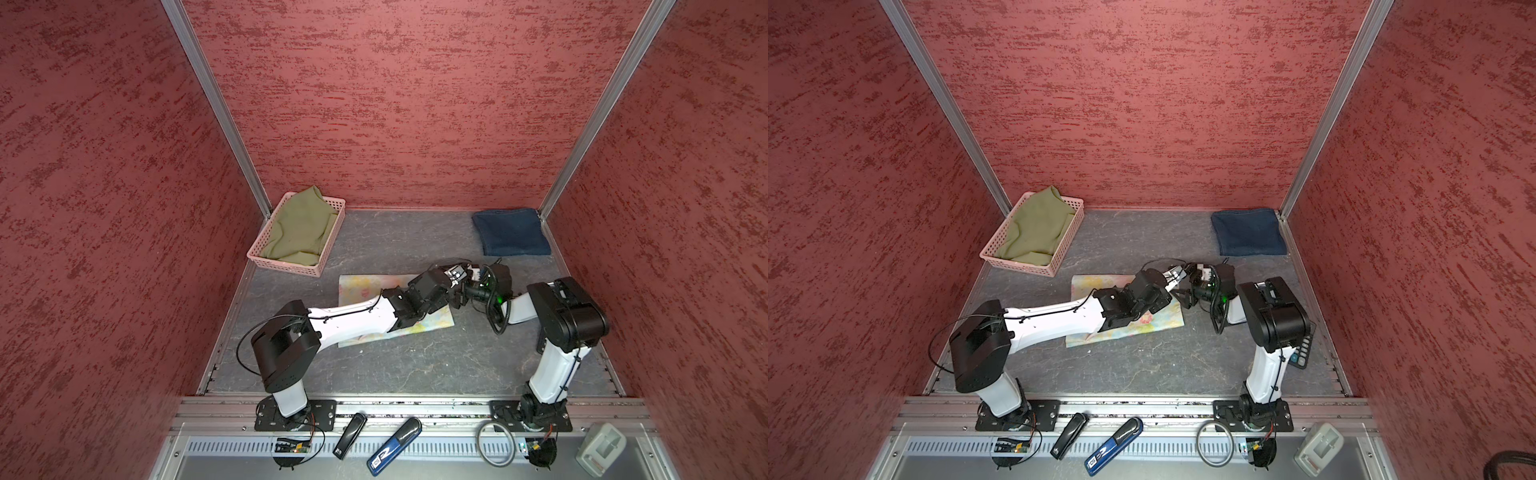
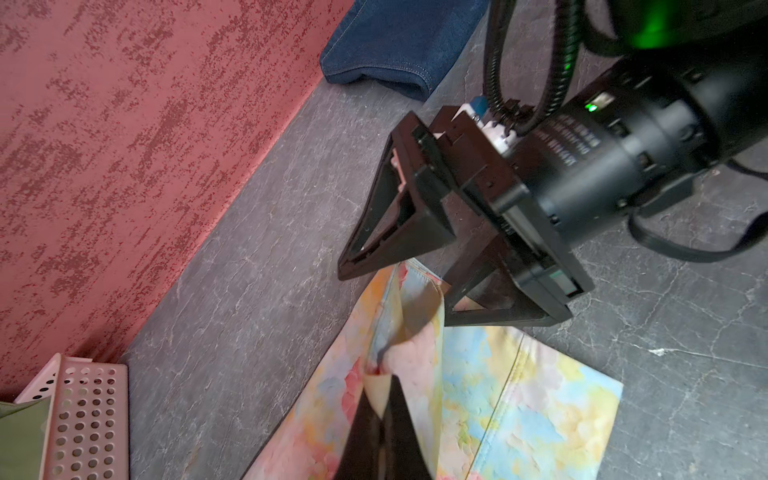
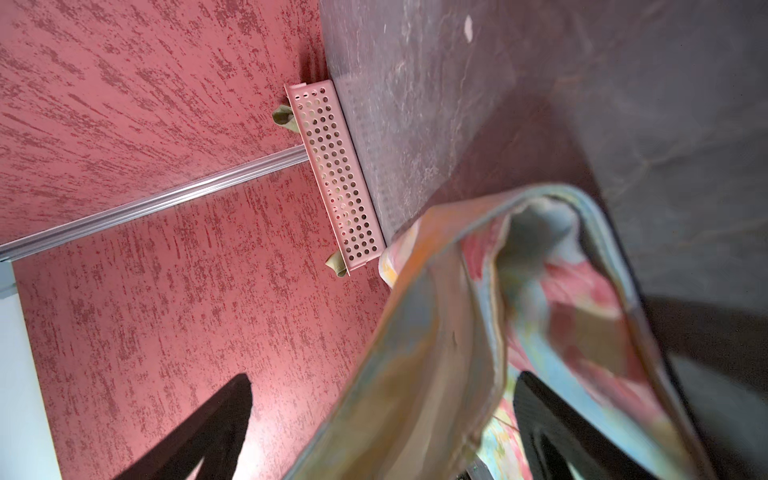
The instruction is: Fold and stack the skirts
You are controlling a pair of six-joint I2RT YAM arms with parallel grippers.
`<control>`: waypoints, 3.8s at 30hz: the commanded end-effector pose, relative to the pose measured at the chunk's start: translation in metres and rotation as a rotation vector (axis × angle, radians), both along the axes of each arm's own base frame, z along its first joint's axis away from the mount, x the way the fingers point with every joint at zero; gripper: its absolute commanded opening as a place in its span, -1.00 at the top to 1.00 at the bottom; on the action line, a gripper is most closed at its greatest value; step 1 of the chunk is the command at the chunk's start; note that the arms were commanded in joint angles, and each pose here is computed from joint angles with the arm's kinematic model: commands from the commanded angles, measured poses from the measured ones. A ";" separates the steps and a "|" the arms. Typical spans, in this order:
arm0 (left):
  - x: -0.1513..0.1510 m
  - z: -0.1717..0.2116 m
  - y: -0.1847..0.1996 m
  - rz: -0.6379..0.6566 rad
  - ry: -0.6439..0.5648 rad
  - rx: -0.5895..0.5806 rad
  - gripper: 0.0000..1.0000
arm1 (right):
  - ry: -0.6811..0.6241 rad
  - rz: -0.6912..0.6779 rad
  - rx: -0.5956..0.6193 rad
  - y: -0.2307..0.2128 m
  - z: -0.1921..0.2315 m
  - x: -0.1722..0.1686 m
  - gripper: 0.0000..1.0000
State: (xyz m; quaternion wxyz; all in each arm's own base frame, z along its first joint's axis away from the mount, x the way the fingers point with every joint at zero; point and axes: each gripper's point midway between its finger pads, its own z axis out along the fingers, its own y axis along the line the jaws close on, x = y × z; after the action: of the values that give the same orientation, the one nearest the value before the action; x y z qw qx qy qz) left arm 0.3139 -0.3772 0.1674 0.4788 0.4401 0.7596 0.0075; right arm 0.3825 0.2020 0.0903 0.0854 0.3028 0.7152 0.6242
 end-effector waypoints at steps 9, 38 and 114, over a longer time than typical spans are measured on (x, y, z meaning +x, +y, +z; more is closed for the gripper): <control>-0.017 0.017 -0.018 -0.051 -0.004 -0.061 1.00 | -0.089 -0.042 -0.001 0.010 0.020 0.065 -0.98; 0.029 0.003 0.005 0.034 0.015 -0.031 1.00 | -0.148 -0.060 -0.160 -0.012 0.005 0.087 -0.98; 0.126 0.061 0.045 0.123 0.008 -0.182 1.00 | -0.072 -0.265 -0.555 -0.050 -0.097 0.009 0.30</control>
State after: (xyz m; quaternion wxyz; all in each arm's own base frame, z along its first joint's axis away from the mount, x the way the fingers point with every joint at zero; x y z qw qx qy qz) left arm 0.4396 -0.3264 0.2130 0.4994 0.3521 0.7913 -0.0225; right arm 0.4048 0.1551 0.0337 0.3131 0.3184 0.7811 0.4364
